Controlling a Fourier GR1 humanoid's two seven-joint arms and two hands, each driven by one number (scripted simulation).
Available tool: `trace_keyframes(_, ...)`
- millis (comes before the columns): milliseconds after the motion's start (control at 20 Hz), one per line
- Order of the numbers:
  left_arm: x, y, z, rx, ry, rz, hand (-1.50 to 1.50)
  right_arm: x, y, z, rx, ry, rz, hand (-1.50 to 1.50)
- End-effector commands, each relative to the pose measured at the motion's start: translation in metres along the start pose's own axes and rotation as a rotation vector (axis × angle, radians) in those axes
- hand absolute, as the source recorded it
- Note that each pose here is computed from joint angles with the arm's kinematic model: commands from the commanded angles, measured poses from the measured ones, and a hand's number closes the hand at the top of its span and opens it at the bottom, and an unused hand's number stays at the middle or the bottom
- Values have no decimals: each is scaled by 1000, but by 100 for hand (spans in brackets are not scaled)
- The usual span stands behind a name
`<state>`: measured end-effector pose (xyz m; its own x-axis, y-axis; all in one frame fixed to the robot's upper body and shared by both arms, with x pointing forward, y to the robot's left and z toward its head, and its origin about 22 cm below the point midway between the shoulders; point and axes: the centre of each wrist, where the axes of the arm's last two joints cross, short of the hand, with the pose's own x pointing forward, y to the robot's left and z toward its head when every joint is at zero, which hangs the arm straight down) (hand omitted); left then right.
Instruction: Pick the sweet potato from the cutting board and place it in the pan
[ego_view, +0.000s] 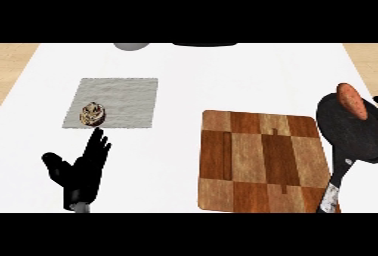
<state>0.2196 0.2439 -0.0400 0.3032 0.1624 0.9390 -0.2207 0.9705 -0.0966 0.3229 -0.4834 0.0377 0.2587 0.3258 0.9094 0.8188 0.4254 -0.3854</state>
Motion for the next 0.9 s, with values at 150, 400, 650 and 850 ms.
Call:
trace_keyframes(150,3,16,2,29,-7,-4,0,-53,-41,13,96,-52,-285,-150)
trace_keyframes(400,-4,20,-5,32,10,11,0,-65,-43,33,245,-68,-311,-150)
trace_keyframes(650,4,3,-1,46,22,20,0,-45,-43,66,224,-92,-285,-150)
trace_keyframes(850,-18,30,-1,51,2,9,0,-53,-80,91,187,-76,-287,-150)
